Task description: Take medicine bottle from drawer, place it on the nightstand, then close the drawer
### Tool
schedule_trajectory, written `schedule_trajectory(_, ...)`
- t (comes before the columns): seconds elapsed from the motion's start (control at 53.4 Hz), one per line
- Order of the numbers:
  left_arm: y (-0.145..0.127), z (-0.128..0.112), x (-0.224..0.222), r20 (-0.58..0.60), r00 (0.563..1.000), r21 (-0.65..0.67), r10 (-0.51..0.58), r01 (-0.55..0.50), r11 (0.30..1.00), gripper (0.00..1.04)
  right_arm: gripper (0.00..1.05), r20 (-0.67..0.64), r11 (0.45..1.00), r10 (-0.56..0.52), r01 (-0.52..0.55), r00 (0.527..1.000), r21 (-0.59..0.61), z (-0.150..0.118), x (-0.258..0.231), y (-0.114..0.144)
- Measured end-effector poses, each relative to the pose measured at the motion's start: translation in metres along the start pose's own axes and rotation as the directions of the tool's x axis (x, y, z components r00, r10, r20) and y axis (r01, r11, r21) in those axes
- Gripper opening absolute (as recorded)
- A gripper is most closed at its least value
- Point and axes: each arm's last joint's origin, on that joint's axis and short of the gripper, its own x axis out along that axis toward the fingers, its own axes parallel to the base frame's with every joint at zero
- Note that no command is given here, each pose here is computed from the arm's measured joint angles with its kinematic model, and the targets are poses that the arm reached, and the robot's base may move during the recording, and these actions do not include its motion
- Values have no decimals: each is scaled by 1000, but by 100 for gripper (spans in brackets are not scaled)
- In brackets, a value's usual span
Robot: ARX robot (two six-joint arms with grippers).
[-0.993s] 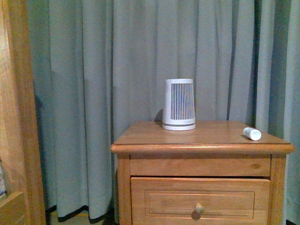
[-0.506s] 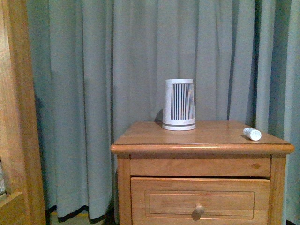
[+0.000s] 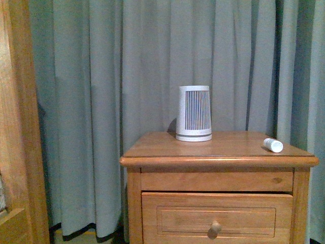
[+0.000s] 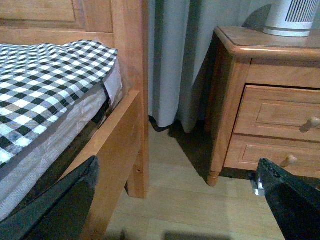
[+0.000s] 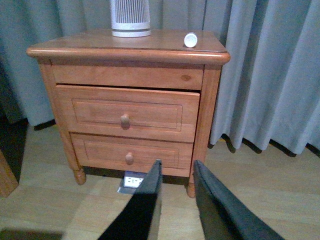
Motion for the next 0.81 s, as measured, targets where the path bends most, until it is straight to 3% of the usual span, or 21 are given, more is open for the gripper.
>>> schedule_trajectory(0.375,0,0,0,0,1000,0,0,0,1000,98,99,0,1000,0,0,1000,0,0,0,0)
schedule_trajectory(0.806,0,0,0,0,1000,0,0,0,1000,98,98,0,1000,0,0,1000,0,0,0,0)
